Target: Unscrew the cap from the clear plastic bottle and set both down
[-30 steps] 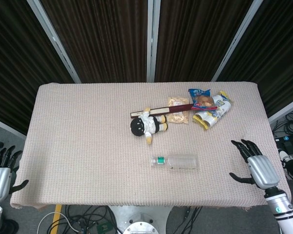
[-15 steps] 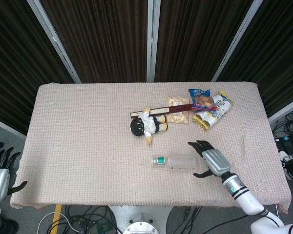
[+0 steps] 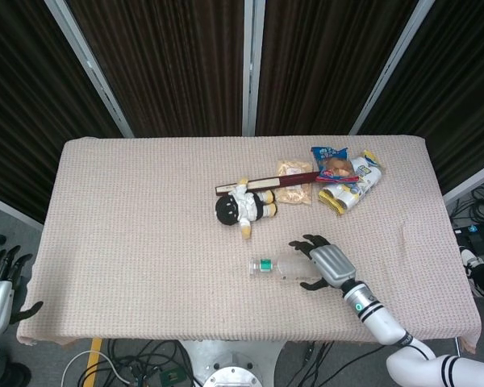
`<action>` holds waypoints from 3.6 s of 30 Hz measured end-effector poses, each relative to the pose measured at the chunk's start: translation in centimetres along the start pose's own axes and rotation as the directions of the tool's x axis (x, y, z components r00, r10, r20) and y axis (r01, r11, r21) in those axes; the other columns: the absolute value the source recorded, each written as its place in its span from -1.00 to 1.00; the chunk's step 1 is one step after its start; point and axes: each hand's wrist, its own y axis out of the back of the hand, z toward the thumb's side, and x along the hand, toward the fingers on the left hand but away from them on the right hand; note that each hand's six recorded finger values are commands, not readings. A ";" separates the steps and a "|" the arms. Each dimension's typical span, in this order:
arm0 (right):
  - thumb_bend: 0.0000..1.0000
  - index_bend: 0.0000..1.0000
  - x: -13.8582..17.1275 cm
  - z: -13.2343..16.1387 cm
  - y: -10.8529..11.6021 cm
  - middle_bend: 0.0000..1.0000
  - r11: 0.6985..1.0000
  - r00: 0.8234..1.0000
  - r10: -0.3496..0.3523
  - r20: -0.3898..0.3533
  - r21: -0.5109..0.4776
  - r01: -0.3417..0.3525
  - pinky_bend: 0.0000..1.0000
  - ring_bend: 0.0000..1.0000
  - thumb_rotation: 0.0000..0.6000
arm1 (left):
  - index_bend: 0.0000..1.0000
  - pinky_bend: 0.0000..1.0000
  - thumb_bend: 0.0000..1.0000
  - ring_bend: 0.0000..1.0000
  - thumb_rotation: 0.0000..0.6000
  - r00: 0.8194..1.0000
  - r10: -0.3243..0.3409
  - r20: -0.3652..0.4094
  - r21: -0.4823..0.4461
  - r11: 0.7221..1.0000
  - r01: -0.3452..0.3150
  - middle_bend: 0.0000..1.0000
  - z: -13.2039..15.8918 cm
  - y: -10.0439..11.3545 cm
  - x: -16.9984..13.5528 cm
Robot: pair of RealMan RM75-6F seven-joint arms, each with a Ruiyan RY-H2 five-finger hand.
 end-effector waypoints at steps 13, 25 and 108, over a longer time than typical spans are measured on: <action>-0.34 -0.13 -0.9 0.5 -0.2 -0.19 1.000 0.999 -0.027 -0.025 -0.017 0.026 -0.31 -0.47 1.00 | -0.60 -1.00 -0.78 -0.97 1.00 1.000 0.019 0.025 -0.005 1.000 -0.019 -0.91 0.4 0.4 0.4; -0.24 0.00 -0.8 2.4 2.1 -0.11 0.950 0.970 -0.176 -0.168 -0.289 0.122 -0.17 -0.40 1.00 | -0.60 -1.00 -0.78 -0.97 1.00 0.935 0.104 0.339 -0.149 0.987 -0.056 -0.91 8.5 3.6 3.8; 0.05 0.15 -4.4 10.7 3.0 0.00 0.873 0.897 -0.232 -0.376 -0.487 0.021 -0.03 -0.29 1.00 | -0.72 -1.00 -0.78 -0.97 1.00 0.660 0.306 0.687 -0.416 0.909 0.012 -0.91 28.9 5.0 6.2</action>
